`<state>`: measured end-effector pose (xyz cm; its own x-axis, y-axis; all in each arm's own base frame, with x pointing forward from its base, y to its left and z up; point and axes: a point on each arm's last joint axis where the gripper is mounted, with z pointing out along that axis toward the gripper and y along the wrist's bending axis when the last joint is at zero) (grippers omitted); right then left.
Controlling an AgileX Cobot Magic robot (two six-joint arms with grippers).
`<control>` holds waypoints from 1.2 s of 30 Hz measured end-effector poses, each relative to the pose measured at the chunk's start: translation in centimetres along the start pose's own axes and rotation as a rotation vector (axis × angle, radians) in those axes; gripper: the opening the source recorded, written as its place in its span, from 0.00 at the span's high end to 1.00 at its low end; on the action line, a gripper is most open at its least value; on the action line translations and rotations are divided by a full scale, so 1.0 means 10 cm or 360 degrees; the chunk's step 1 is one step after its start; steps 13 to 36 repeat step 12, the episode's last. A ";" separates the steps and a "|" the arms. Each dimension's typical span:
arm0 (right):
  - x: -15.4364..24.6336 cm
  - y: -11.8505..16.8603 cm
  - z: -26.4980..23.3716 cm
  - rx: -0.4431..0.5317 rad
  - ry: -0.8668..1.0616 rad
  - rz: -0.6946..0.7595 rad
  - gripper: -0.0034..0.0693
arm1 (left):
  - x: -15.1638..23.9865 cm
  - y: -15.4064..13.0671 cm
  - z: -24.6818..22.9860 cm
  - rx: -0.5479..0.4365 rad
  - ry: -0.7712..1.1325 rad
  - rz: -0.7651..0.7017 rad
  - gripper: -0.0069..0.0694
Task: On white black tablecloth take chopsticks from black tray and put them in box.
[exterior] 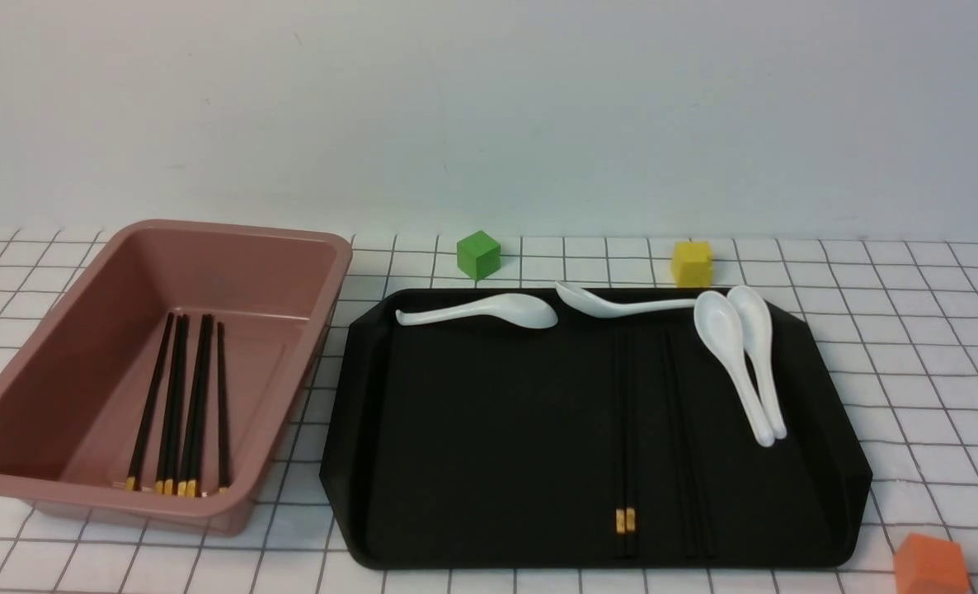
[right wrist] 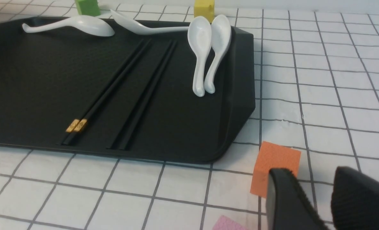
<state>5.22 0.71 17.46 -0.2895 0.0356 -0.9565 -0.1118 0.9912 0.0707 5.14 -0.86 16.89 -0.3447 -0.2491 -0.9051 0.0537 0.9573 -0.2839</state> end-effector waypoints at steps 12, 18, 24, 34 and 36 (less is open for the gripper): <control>0.00 0.00 0.00 0.0000 0.0000 0.0000 0.62 | 0.00 0.00 0.00 -0.0001 0.0000 0.0002 0.88; 0.00 0.00 0.00 0.0000 0.0000 0.0000 0.62 | 0.00 0.00 0.00 -0.0001 0.0000 0.0002 0.88; 0.00 0.00 0.00 0.0000 0.0000 0.0000 0.62 | 0.00 0.00 0.00 -0.0001 0.0000 0.0002 0.88; 0.00 0.00 0.00 0.0000 0.0000 0.0000 0.62 | 0.00 0.00 0.00 -0.0001 0.0000 0.0002 0.88; 0.00 0.00 0.00 0.0000 0.0000 0.0000 0.62 | 0.00 0.00 0.00 -0.0001 0.0000 0.0002 0.88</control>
